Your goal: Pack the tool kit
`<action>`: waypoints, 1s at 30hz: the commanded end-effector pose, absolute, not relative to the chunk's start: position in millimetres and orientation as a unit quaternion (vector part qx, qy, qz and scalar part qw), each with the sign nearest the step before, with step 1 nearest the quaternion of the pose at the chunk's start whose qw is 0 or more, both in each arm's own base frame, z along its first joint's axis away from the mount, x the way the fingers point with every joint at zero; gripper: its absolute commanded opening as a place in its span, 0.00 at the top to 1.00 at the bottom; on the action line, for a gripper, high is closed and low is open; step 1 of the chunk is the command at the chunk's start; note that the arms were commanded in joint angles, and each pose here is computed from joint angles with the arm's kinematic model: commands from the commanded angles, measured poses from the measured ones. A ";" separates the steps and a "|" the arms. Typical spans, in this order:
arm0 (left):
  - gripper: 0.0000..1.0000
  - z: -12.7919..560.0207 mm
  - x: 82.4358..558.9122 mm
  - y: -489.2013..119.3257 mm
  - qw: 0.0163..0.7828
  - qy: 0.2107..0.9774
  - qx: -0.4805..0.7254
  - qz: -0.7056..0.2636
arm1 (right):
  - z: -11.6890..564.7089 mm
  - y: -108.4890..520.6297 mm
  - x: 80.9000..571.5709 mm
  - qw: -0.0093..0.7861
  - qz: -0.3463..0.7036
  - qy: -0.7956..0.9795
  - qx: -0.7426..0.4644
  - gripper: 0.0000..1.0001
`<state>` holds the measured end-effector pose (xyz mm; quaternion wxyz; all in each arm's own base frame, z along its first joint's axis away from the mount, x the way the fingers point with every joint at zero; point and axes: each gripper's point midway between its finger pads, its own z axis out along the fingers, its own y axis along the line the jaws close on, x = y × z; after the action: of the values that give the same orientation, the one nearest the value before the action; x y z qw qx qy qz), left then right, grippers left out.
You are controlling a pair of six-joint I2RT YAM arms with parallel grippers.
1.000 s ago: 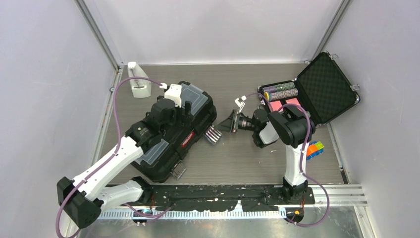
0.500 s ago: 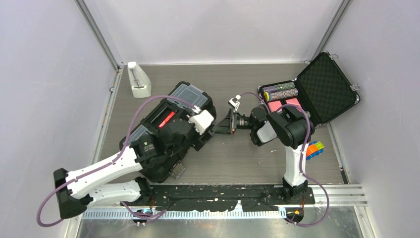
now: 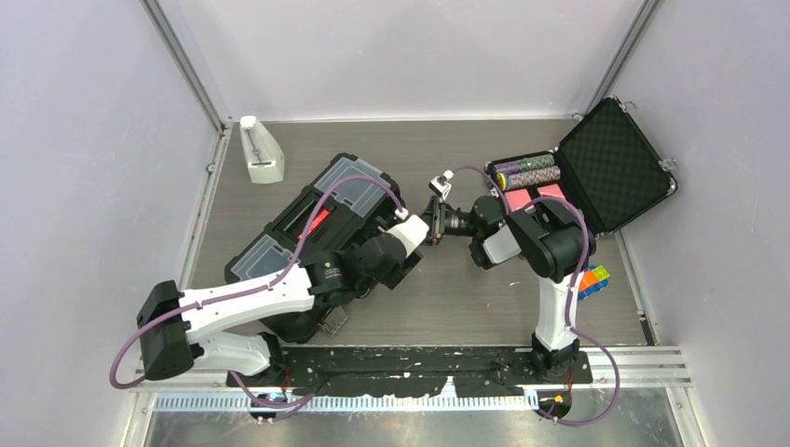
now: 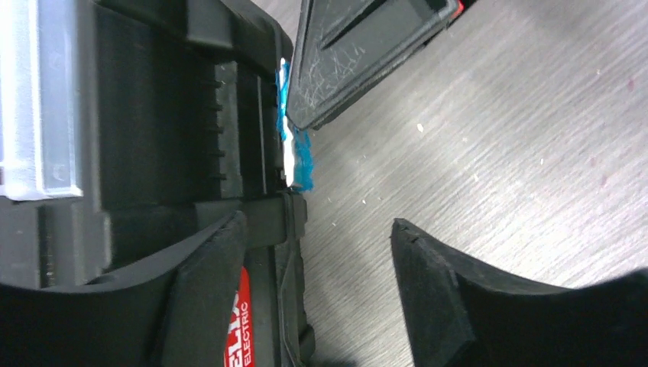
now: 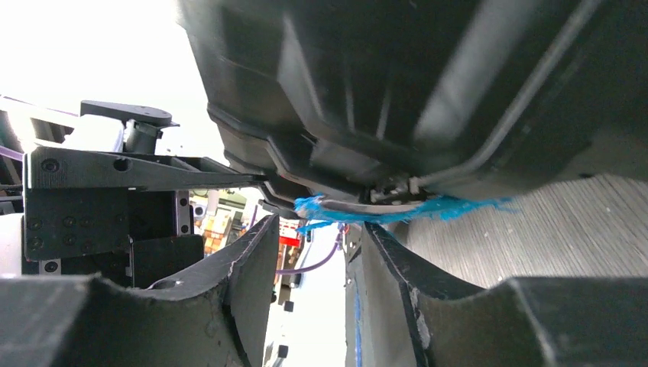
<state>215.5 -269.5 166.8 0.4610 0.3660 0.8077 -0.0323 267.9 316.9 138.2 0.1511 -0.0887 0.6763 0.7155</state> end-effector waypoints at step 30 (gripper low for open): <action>0.47 172.9 263.9 -270.4 0.393 0.880 0.264 -0.027 | 169.2 324.5 277.9 0.199 0.728 0.644 -0.121 0.54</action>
<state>254.8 -271.2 160.6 0.3824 0.2652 0.8842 -0.0412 275.8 321.1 156.3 0.1710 -0.0962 0.6639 0.7216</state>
